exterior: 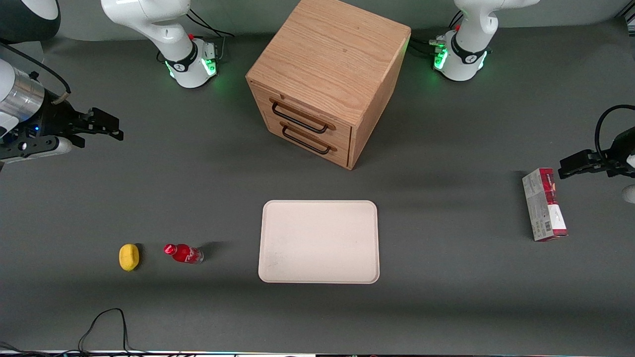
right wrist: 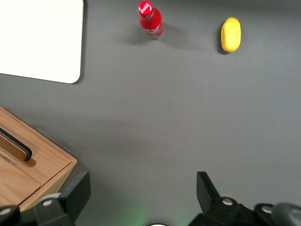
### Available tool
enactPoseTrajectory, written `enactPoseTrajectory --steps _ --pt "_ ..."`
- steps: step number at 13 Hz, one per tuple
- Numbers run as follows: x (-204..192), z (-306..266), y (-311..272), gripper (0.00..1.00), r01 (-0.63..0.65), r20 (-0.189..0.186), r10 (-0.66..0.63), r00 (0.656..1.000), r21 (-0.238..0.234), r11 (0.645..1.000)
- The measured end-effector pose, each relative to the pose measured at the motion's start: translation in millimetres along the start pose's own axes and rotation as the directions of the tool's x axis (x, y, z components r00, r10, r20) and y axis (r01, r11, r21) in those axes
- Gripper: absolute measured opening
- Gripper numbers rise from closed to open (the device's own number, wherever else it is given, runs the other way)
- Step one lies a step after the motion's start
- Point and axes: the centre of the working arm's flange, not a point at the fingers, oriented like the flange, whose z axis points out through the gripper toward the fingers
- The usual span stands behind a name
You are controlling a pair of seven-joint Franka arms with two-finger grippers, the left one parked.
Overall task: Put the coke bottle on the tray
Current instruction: 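Move the open right gripper down over the red Coca-Cola bottle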
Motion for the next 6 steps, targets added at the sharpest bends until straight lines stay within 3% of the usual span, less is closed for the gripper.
enactPoseTrajectory --steps 3,6 --pt "29.2 10.4 -0.5 1.00 -0.001 0.008 0.001 1.000 -0.007 1.000" --pt "93.3 37.0 -3.8 1.00 -0.001 0.018 0.001 1.000 -0.021 1.000"
